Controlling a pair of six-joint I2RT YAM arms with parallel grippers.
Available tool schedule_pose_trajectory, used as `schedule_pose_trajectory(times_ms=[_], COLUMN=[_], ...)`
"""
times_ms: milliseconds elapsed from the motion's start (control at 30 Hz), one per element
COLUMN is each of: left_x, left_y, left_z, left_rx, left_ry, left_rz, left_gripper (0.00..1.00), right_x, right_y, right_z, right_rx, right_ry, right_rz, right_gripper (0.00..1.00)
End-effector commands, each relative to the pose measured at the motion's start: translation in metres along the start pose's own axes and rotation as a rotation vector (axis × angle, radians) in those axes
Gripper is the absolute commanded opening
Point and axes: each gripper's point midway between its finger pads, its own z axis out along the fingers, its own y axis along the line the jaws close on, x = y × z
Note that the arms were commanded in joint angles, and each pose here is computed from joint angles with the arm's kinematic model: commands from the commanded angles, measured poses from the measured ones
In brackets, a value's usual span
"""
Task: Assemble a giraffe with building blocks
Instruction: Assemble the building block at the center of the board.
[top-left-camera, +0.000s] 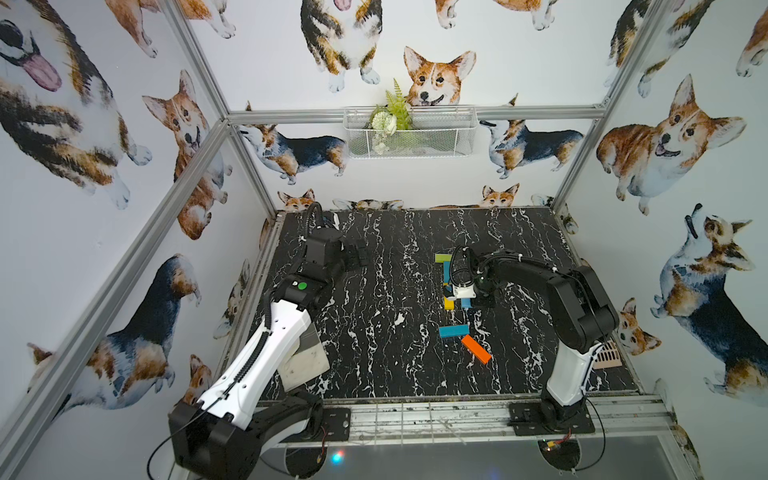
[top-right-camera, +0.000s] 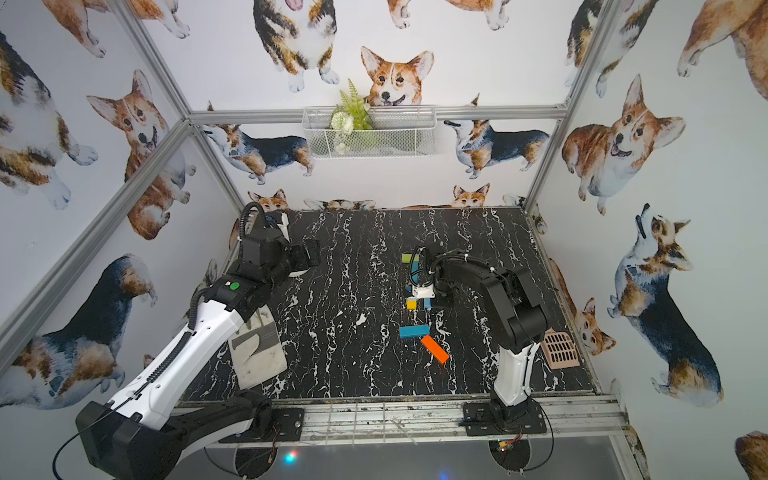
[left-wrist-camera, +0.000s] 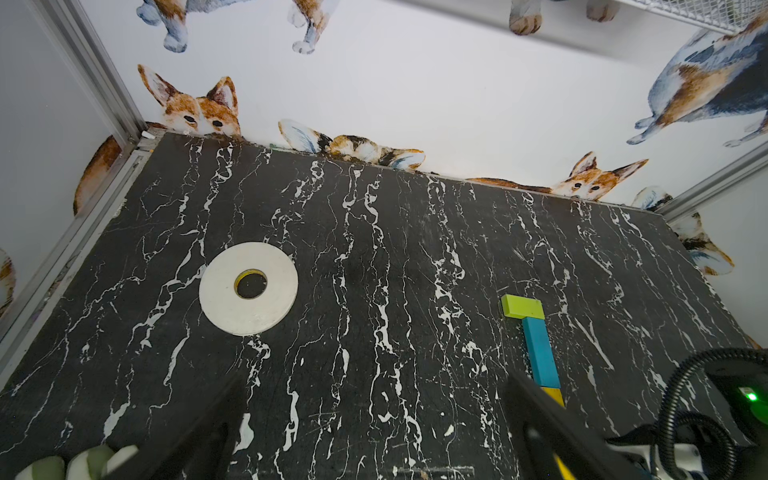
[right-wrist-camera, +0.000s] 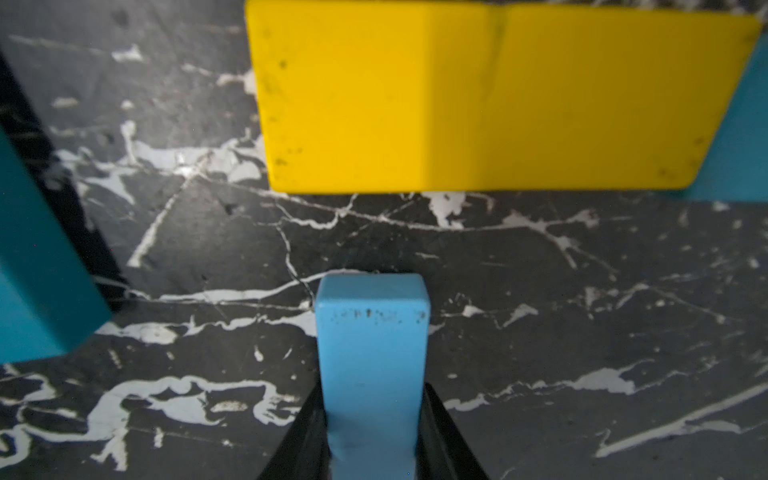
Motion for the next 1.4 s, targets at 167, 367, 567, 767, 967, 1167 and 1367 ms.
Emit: schedule_pose_trajectory(times_ms=[167, 367, 567, 767, 967, 1167, 1367], left_x=[-0.009, -0.009, -0.009, -0.009, -0.009, -0.009, -0.009], left_y=[-0.002, -0.002, -0.002, -0.002, -0.001, -0.001, -0.001], left_z=[-0.002, -0.002, -0.002, -0.002, -0.002, -0.003, -0.003], left_rx=[0.01, 0.008, 0.007, 0.007, 0.005, 0.006, 0.006], left_ry=[-0.032, -0.033, -0.033, -0.034, -0.034, -0.035, -0.035], left_rz=[-0.01, -0.009, -0.009, -0.009, -0.009, -0.009, -0.009], left_gripper=[1.0, 1.0, 1.0, 1.0, 1.0, 1.0, 1.0], right_x=[-0.017, -0.021, -0.025, -0.028, -0.032, -0.033, -0.037], right_y=[0.002, 0.001, 0.004, 0.006, 0.006, 0.005, 0.005], right_z=[0.001, -0.001, 0.001, 0.003, 0.004, 0.006, 0.005], right_rx=[-0.015, -0.023, -0.041, -0.046, -0.045, -0.043, -0.046], right_ry=[-0.083, -0.1, -0.112, -0.11, -0.111, -0.11, -0.117], right_rz=[0.0, 0.007, 0.012, 0.011, 0.009, 0.011, 0.007], right_gripper=[0.59, 0.55, 0.45, 0.41, 0.34, 0.34, 0.36])
